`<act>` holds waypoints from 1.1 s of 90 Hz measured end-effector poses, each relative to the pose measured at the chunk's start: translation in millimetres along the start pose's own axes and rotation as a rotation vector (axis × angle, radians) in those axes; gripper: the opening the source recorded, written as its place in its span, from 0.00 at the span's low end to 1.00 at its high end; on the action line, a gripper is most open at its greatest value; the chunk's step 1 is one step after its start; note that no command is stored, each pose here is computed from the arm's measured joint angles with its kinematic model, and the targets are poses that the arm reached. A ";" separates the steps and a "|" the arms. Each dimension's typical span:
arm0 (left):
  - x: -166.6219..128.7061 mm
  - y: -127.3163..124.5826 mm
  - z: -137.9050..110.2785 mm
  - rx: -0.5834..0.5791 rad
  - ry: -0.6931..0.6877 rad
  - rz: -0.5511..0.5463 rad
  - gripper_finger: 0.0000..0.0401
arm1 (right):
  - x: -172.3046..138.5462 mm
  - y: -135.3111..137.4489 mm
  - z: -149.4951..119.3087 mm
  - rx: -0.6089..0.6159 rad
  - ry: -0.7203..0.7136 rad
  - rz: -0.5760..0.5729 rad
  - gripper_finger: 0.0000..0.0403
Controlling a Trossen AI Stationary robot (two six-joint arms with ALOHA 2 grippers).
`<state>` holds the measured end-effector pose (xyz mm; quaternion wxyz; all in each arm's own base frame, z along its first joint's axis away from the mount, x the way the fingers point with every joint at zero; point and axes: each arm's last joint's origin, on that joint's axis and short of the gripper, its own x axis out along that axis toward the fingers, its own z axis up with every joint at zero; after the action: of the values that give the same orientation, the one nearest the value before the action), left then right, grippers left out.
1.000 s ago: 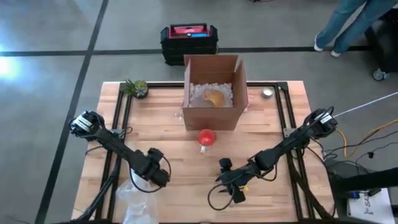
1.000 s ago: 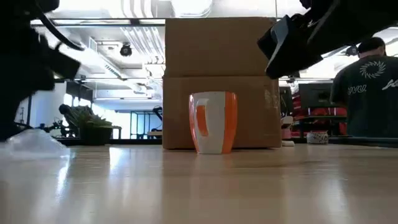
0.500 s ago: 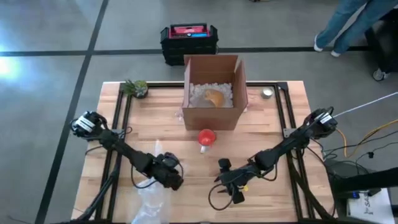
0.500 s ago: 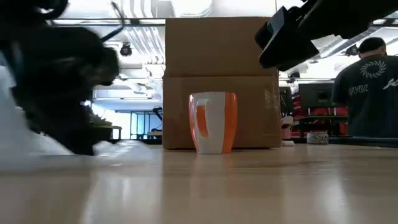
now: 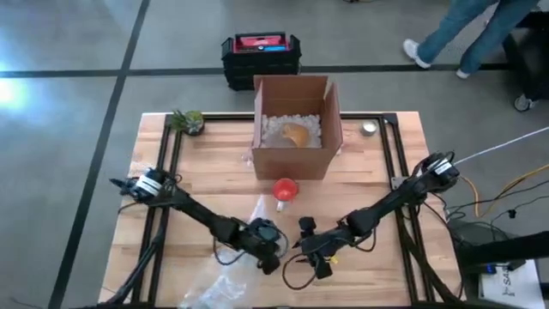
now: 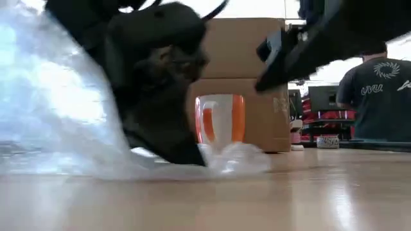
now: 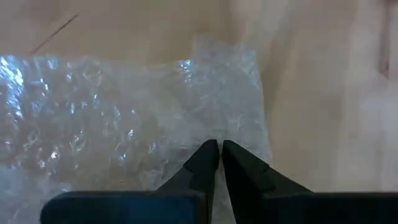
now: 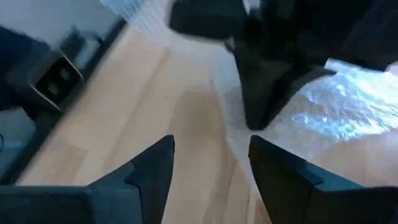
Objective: Wrap mug
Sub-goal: Prepare the transparent bubble wrap
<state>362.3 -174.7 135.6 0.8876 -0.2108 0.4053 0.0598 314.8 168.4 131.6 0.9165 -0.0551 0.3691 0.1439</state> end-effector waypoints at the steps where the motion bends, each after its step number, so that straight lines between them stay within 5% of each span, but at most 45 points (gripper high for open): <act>1: -0.6 -1.8 2.0 0.008 0.000 0.000 0.05 | 1.6 -0.3 -1.1 -0.003 0.004 -0.002 0.45; 38: -69.2 -57.3 45.1 0.111 0.125 0.112 0.05 | 30.0 -4.0 -23.8 -0.048 0.244 -0.055 0.18; 56: -109.2 -81.3 12.4 0.028 0.254 0.231 0.05 | 10.1 -5.4 -31.1 0.017 0.438 -0.112 0.01; 99: -119.5 -95.5 -91.5 -0.232 0.263 0.315 0.05 | -40.9 32.0 -56.5 0.256 0.782 -0.187 0.00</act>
<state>245.8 -291.9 202.4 0.7768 -0.2513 0.5357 0.2156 239.7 178.1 119.3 0.7161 -0.0244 0.6973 -0.0185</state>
